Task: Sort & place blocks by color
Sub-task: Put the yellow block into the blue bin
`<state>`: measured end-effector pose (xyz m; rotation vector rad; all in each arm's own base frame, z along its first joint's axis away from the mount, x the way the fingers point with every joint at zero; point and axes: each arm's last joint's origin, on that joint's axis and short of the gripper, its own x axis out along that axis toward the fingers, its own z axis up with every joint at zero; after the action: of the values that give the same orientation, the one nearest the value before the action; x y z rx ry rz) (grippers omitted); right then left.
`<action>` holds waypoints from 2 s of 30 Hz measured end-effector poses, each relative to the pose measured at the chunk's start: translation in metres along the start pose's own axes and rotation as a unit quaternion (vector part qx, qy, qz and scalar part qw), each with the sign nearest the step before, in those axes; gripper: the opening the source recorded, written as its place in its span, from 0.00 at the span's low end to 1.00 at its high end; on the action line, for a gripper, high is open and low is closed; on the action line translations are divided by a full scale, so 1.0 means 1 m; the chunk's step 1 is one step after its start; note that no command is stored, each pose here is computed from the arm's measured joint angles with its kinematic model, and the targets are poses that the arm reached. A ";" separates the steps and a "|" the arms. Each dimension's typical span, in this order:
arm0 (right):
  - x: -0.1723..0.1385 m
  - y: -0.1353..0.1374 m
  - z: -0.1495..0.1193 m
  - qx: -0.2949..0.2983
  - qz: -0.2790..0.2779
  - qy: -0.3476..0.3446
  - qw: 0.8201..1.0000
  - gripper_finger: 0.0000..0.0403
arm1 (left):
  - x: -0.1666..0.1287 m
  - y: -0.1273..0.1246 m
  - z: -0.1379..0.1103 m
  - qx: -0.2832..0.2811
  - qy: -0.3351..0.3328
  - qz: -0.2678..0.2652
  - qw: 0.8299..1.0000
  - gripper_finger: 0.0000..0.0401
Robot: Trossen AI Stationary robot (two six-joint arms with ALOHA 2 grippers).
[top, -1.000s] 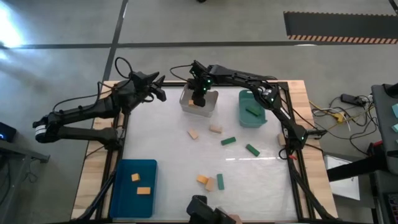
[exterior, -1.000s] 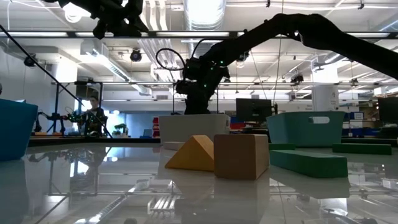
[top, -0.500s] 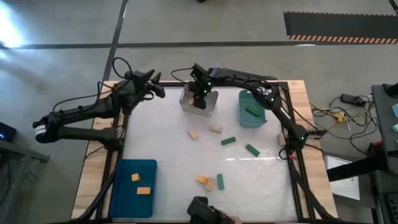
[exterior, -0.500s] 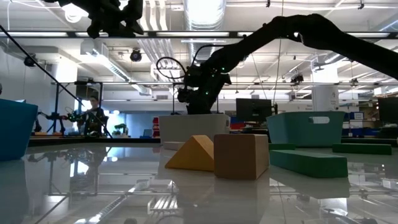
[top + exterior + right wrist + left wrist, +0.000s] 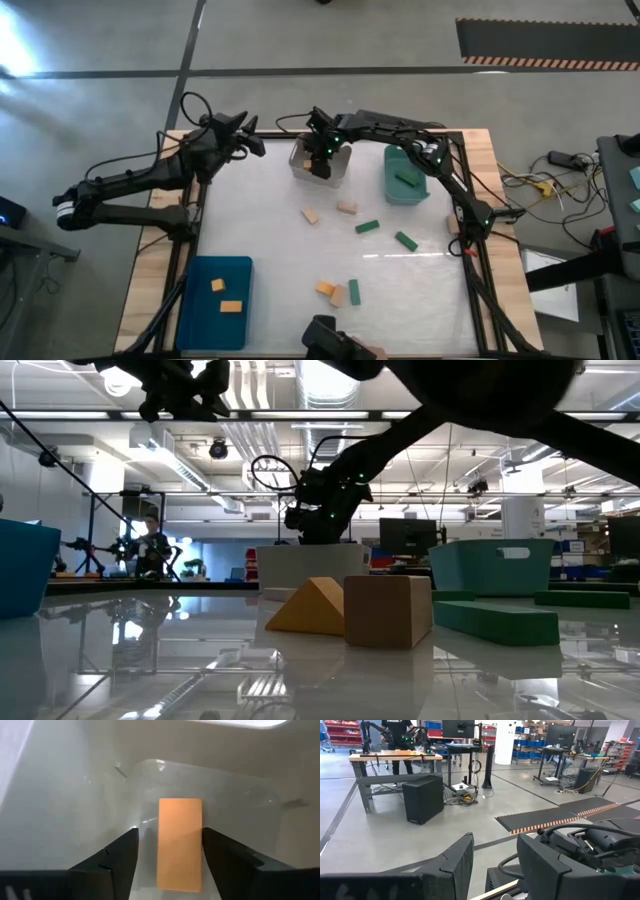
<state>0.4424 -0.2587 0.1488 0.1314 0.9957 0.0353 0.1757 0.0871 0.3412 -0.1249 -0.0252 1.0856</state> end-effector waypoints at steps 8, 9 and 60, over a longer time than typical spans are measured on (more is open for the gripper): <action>0.002 0.000 -0.004 0.004 -0.006 0.009 1.000 0.33 | 0.000 0.000 0.000 0.002 0.000 0.000 1.000 0.34; 0.002 0.000 -0.004 0.004 -0.006 0.009 1.000 0.30 | 0.000 0.000 0.000 0.002 -0.001 0.000 1.000 0.34; -0.018 -0.003 0.013 0.014 -0.062 0.040 0.997 0.02 | -0.002 -0.002 0.007 -0.007 -0.007 -0.015 1.000 0.34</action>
<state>0.4432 -0.2646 0.1705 0.0947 1.0831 -0.0881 0.1756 0.0853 0.3483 -0.1296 -0.0464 1.0561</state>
